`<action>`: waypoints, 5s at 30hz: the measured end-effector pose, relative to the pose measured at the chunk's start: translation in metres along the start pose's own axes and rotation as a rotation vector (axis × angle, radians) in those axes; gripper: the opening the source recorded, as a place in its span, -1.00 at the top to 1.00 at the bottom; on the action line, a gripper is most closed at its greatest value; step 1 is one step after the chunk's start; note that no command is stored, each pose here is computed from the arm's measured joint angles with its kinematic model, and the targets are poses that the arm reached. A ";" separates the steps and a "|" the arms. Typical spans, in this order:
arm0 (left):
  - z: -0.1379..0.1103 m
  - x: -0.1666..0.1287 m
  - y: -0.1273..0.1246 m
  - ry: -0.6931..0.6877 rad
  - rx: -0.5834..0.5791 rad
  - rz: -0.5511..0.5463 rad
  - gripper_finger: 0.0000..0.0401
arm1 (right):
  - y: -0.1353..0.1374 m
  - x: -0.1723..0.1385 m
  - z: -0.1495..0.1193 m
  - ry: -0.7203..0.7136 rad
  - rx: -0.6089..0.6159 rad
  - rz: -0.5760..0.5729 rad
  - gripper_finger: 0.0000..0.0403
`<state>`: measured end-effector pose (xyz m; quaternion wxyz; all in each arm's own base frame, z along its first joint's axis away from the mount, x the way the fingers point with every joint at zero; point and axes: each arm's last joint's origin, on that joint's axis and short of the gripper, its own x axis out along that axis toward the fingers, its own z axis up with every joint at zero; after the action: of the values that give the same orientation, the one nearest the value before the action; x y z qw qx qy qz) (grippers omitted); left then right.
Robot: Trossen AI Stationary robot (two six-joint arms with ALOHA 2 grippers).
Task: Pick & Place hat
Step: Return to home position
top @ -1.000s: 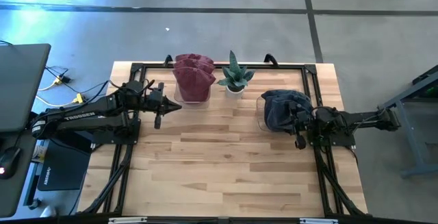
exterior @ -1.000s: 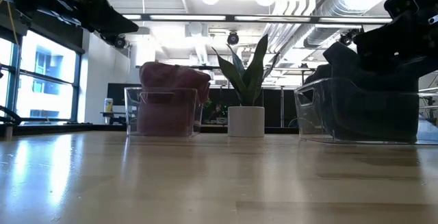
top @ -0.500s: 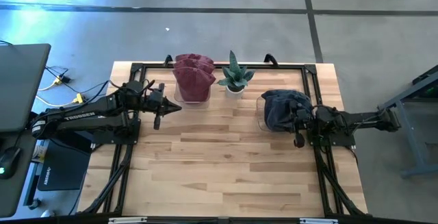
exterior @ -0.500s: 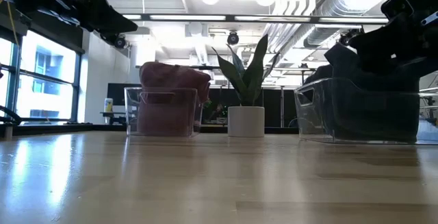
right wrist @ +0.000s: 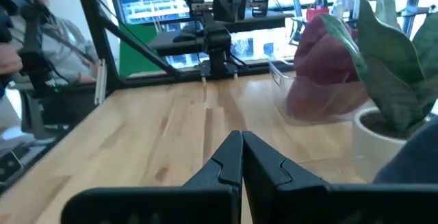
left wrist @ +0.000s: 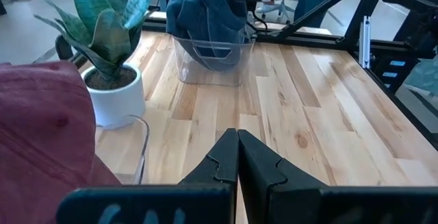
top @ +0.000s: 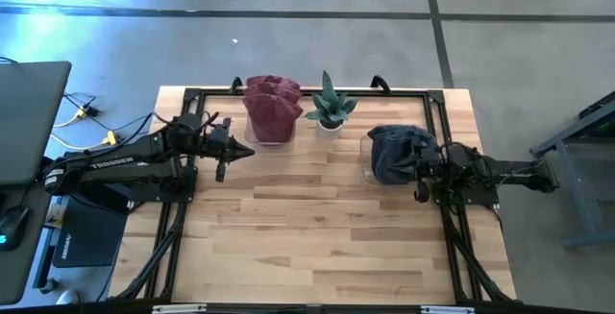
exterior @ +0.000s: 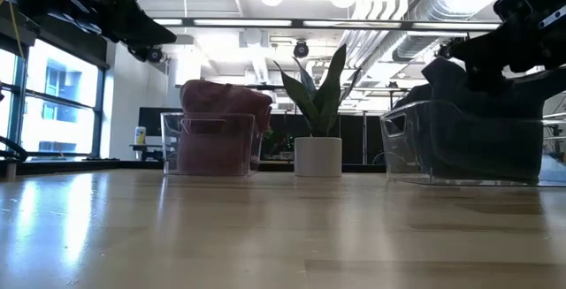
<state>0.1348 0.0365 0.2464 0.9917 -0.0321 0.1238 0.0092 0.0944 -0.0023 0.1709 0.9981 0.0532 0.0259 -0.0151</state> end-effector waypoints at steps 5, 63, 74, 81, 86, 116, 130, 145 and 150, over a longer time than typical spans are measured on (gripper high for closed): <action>0.000 0.000 0.000 0.004 -0.008 0.001 1.00 | 0.001 0.000 0.000 0.002 0.068 0.011 1.00; -0.079 -0.020 -0.023 -0.345 -0.028 0.045 1.00 | 0.012 0.003 -0.004 -0.052 0.067 0.136 1.00; -0.085 -0.018 -0.025 -0.279 0.018 0.053 1.00 | 0.012 0.003 -0.004 -0.052 0.067 0.136 1.00; -0.086 -0.017 -0.025 -0.268 0.006 0.052 1.00 | 0.012 0.003 -0.004 -0.052 0.067 0.136 1.00; -0.087 -0.017 -0.025 -0.267 0.006 0.053 1.00 | 0.012 0.003 -0.004 -0.052 0.067 0.136 1.00; -0.087 -0.017 -0.025 -0.266 0.004 0.053 1.00 | 0.012 0.003 -0.004 -0.052 0.067 0.136 1.00; -0.087 -0.017 -0.025 -0.266 0.004 0.053 1.00 | 0.012 0.003 -0.004 -0.053 0.067 0.137 1.00; -0.087 -0.017 -0.025 -0.266 0.004 0.053 1.00 | 0.012 0.003 -0.004 -0.053 0.067 0.136 1.00; -0.087 -0.017 -0.025 -0.266 0.004 0.053 1.00 | 0.012 0.003 -0.004 -0.053 0.067 0.136 1.00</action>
<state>0.0978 0.0054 0.1682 0.9989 -0.0252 -0.0082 0.0394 0.0975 0.0098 0.1678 0.9949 0.0877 -0.0047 0.0504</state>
